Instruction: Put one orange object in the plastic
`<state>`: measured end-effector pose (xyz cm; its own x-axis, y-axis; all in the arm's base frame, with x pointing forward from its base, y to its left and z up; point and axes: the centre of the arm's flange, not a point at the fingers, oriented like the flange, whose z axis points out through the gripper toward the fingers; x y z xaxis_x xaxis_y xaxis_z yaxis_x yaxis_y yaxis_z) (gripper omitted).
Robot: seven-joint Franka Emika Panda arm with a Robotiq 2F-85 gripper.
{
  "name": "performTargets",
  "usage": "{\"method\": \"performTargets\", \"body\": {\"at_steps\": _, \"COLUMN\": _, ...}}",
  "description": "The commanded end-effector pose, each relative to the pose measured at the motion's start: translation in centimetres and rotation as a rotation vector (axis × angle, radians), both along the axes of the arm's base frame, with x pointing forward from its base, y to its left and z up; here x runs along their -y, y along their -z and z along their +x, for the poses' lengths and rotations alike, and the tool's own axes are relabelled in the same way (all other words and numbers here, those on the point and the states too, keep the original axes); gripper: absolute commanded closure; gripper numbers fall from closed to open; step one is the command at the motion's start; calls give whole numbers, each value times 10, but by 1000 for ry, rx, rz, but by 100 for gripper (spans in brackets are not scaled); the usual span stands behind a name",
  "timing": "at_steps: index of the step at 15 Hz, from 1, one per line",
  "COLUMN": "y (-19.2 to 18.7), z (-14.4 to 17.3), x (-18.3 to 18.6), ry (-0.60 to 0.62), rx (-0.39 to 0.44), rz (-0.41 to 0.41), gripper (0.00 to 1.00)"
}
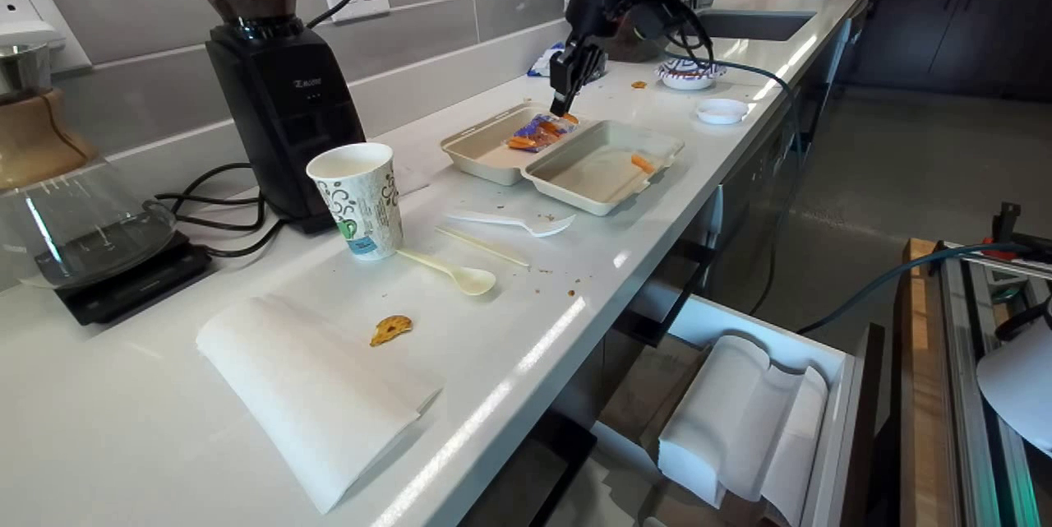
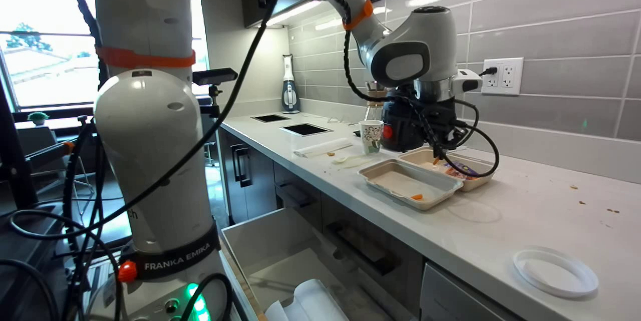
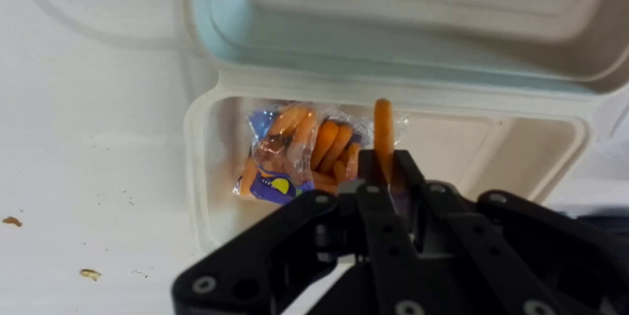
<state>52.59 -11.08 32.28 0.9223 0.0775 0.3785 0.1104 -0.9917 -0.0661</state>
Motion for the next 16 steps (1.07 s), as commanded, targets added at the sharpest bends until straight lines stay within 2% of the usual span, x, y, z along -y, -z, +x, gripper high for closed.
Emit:
{"method": "performTargets", "body": {"at_steps": 1, "y": 16, "z": 26, "x": -1, "ry": -22, "rx": -52, "rz": -2, "gripper": 97}}
{"method": "performTargets", "body": {"at_steps": 9, "y": 18, "z": 63, "x": -2, "ry": -5, "rx": -51, "rz": -52, "gripper": 97}}
{"method": "performTargets", "body": {"at_steps": 12, "y": 12, "z": 68, "x": 0, "ry": -8, "rx": -66, "rz": -76, "gripper": 97}}
{"method": "performTargets", "body": {"at_steps": 16, "y": 9, "z": 66, "x": -5, "ry": -38, "rx": -108, "rz": -59, "gripper": 97}}
